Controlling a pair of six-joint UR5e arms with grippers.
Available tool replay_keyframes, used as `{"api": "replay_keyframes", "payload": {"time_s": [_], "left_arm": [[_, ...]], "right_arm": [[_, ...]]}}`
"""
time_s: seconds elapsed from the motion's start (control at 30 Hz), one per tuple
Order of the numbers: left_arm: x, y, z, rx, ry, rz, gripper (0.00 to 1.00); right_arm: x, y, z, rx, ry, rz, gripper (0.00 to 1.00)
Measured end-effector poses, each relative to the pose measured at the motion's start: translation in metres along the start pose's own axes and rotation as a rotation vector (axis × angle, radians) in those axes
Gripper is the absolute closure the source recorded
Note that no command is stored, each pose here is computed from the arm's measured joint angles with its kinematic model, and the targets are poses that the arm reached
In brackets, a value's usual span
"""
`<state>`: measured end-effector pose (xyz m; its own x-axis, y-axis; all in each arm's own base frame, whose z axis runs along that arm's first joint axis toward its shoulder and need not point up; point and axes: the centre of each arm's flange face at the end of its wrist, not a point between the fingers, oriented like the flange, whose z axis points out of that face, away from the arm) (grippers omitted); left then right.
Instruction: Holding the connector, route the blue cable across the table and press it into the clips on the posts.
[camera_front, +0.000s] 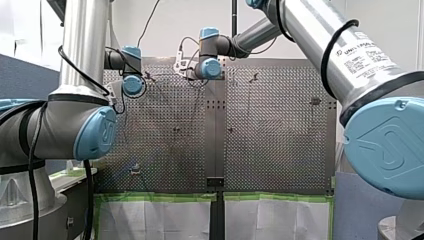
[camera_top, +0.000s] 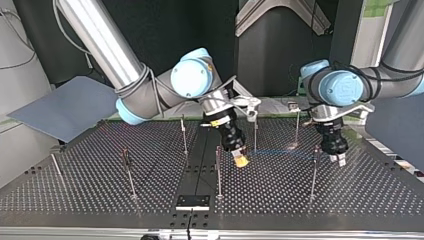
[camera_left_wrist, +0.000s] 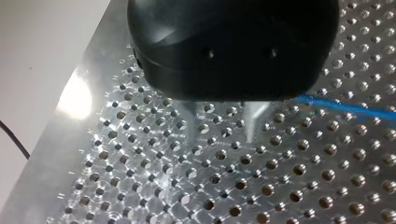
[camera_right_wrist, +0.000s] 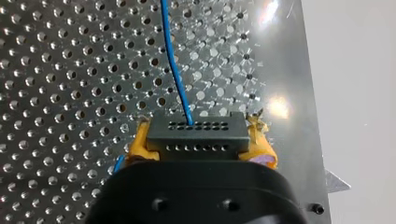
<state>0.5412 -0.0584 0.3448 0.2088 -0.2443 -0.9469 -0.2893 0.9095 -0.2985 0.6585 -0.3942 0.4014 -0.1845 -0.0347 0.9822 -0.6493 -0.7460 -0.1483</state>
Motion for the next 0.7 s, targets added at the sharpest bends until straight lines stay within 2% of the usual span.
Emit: {"api": "replay_keyframes", "payload": {"time_s": [0.37,0.7], "left_arm": [[0.004,-0.003,-0.014,-0.008,0.082,-0.008,0.00],[-0.025,-0.014,-0.034,0.037,0.113,-0.069,0.00]], "right_arm": [[-0.002,0.004,-0.002,-0.008,-0.021,-0.008,1.00],[-0.001,0.003,-0.003,-0.009,-0.028,-0.011,1.00]]}}
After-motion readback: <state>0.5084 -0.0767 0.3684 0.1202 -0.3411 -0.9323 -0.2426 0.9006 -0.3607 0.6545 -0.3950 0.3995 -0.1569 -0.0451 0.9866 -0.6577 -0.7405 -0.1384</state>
